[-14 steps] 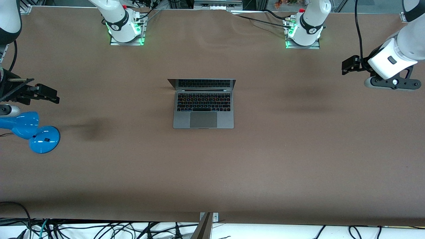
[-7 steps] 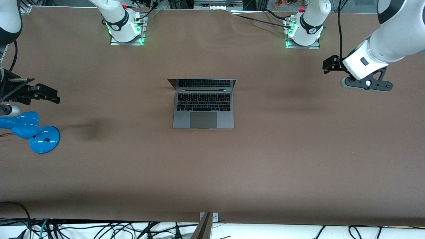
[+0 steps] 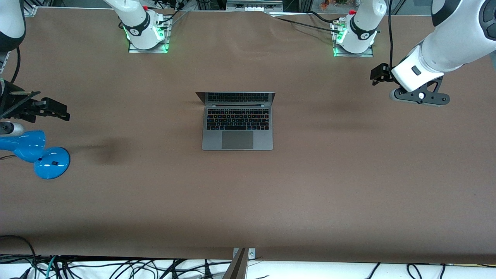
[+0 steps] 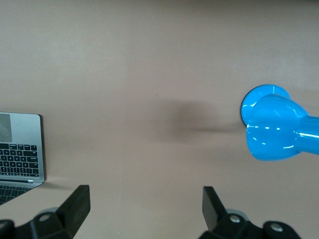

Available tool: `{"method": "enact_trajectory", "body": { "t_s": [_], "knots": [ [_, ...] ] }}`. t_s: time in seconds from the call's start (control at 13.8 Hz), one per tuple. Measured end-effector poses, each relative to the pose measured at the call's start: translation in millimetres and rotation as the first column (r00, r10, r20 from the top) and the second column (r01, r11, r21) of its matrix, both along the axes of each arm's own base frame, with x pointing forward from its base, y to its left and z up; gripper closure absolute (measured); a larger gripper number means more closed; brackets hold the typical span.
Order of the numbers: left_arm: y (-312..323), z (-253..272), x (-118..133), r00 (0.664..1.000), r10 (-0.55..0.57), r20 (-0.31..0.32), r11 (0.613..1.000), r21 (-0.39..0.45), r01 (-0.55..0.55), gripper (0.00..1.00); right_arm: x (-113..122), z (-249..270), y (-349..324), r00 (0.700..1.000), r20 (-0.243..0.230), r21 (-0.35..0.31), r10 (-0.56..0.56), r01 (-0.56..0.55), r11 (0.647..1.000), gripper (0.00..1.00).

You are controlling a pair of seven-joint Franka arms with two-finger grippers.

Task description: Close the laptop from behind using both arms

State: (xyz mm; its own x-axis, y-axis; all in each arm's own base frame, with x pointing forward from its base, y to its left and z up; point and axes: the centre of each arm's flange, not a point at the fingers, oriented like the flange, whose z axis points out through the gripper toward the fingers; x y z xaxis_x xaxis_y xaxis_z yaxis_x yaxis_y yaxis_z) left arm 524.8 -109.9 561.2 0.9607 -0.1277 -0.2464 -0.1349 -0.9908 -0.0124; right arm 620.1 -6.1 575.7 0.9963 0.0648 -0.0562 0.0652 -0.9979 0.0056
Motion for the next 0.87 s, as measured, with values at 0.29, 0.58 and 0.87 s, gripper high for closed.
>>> {"method": "enact_trajectory", "body": {
  "t_s": [0.29,0.58,0.87],
  "knots": [
    [-1,0,0,1.000,0.000,-0.001,1.000,-0.005,0.000,0.00,0,-6,1,1.000,-0.012,0.000,0.001,-0.001,1.000,0.00],
    [-1,0,0,1.000,0.000,-0.001,1.000,-0.006,0.000,0.00,-1,-19,14,0.999,-0.042,0.112,-0.002,0.007,0.994,0.00],
    [-1,0,0,1.000,0.001,-0.002,1.000,-0.006,-0.001,0.00,-4,-52,32,0.993,-0.122,0.264,-0.003,0.035,0.964,0.00]
  ]
}}
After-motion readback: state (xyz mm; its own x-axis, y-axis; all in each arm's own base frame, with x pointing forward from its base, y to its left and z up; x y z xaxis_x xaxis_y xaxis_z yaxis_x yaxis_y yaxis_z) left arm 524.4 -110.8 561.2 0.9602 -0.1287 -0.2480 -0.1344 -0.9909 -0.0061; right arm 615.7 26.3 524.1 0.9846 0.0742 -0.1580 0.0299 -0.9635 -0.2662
